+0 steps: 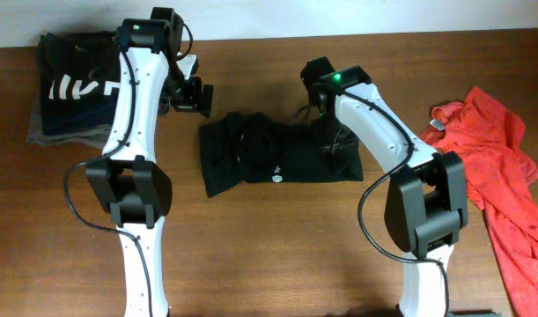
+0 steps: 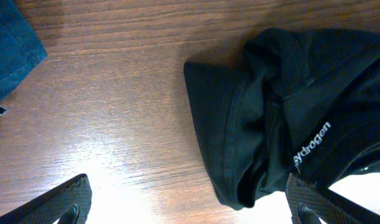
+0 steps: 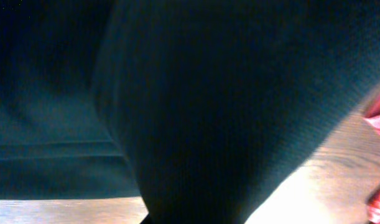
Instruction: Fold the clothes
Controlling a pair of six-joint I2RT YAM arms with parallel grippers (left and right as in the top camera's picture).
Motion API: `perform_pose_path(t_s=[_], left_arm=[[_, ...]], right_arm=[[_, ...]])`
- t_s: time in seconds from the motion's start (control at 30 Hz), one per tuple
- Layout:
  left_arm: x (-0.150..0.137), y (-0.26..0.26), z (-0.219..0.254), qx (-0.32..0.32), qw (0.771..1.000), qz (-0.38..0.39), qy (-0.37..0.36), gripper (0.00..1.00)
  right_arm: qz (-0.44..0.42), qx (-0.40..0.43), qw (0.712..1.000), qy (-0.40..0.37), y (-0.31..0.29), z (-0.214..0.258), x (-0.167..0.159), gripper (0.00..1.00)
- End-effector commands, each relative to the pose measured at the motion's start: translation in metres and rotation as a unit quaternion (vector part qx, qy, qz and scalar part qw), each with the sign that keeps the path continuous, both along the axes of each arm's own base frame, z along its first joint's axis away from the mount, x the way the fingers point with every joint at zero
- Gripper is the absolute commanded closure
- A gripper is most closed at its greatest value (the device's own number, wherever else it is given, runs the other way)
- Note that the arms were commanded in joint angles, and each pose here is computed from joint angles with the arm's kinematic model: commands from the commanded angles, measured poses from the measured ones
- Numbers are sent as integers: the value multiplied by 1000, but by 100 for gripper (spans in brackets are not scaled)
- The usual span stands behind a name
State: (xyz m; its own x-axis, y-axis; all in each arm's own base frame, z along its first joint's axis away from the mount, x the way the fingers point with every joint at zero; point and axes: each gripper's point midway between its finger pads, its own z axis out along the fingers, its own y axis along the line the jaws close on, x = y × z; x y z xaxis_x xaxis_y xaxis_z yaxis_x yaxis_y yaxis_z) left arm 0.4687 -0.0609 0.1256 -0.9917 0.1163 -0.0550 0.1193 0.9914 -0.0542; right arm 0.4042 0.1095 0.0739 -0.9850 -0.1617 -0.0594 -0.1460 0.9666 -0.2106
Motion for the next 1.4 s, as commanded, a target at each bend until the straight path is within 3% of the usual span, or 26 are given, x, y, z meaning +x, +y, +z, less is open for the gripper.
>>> perform_pose_path(t_s=[0.0,0.07,0.2,0.3,0.37,0.4,0.47,0.63,0.77,0.8,0.93,1.1,1.2,1.37], left_arm=[[2,-1,13,0,1000,-11,-17,1],[1,-1,13,0,1000,-11,-17,1],[1,0,13,0,1000,-11,-16,1],[1,0,13,0,1000,-11,-16,1],[0,0,13,1,1000,-11,-15,1],[0,0,13,1,1000,-11,-15,1],[0,0,13,1,1000,-11,-14,1],[-1,0,13,1,1000,-11,-13,1],[-2,0,12,1,1000,-11,-9,1],[-3,0,12,1,1000,-11,-9,1],[-3,0,12,1,1000,-11,-8,1],[-2,0,12,1,1000,-11,-9,1],[-1,0,13,1,1000,-11,-12,1],[-1,0,13,1,1000,-11,-13,1]], right_arm=[[4,36,999,8,25,-8,-4,96],[12,52,999,6,37,-9,-4,95],[34,74,997,4,61,-13,-8,84],[59,95,994,6,87,-20,-16,59],[65,99,993,4,97,-21,-20,29],[67,101,993,2,100,-21,-20,21],[63,103,993,-6,104,-18,-19,17],[13,75,993,-85,76,32,15,17],[-23,109,987,-118,48,72,36,20],[-27,122,985,-115,42,76,39,24],[-19,231,971,-62,38,68,37,69],[-16,325,946,0,39,38,25,94],[-9,368,930,14,48,18,20,96],[32,488,872,17,85,2,16,96]])
